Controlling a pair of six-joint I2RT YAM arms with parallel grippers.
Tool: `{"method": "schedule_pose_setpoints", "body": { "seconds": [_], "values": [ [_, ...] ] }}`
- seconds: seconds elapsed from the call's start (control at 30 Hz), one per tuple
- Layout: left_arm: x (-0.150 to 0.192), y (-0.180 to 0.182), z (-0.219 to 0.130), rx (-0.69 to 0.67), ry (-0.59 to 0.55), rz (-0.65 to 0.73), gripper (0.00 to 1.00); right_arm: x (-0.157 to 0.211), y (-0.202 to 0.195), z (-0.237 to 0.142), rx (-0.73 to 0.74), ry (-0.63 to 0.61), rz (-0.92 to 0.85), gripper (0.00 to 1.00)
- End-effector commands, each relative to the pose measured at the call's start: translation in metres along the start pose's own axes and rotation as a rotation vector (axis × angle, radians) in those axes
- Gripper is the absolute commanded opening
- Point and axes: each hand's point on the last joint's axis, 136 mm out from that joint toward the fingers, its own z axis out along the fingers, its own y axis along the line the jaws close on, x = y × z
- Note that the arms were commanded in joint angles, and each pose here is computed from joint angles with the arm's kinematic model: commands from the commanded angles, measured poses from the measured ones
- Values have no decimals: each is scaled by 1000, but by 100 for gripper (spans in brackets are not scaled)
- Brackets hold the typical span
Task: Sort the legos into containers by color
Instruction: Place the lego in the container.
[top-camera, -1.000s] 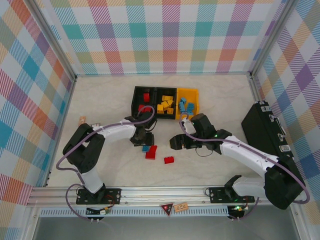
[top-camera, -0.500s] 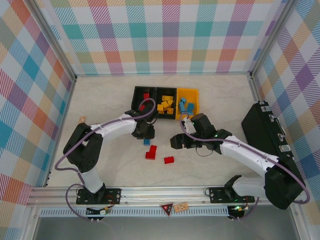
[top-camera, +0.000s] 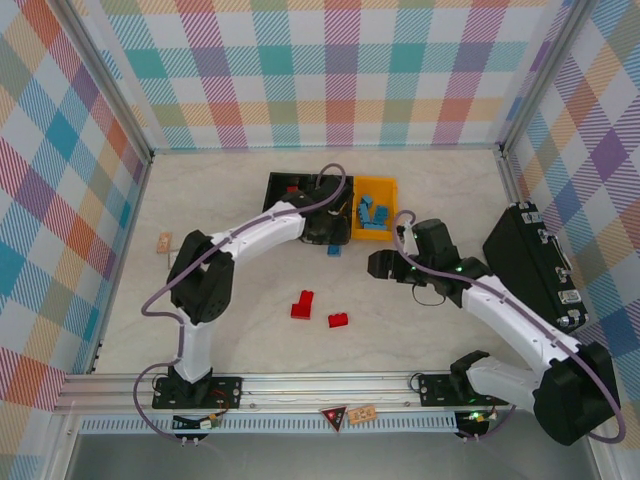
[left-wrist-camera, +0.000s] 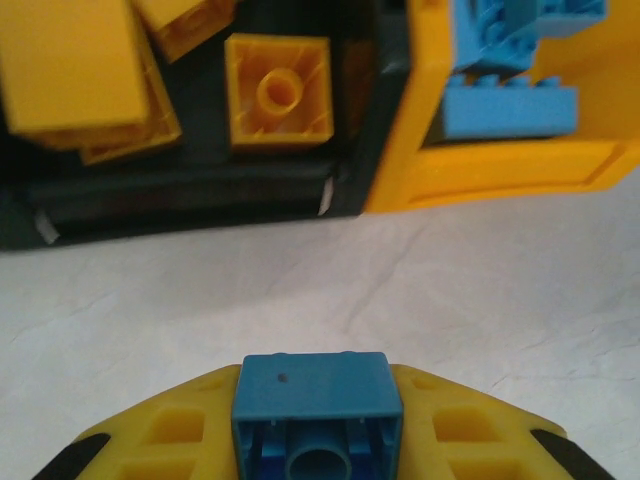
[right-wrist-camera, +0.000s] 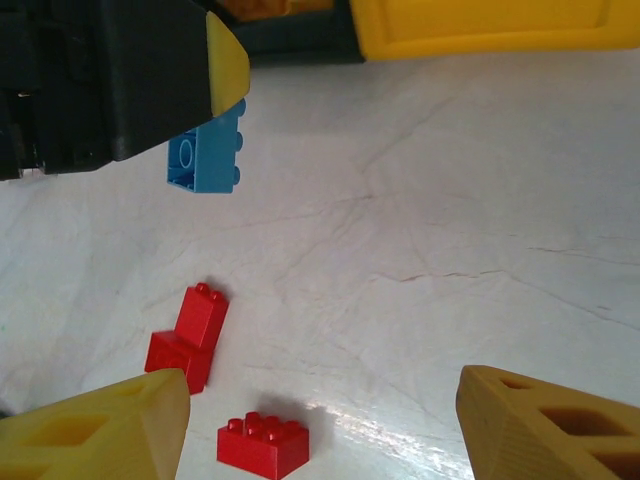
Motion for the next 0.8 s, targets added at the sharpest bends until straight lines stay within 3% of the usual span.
{"method": "schedule_pose_setpoints", "body": {
  "seconds": [0.0,0.4,0.77],
  "values": [
    [-12,-16,2,25,4,29,29,5,-18,-6,60,-6,55,71],
    [-72,-65,28,102,-62,49,30,7,-32,-12,83,-22,100,71],
    [-89,-77,52,126,-89,49,34,7,-37,-17,93,-34,107,71]
  ]
}}
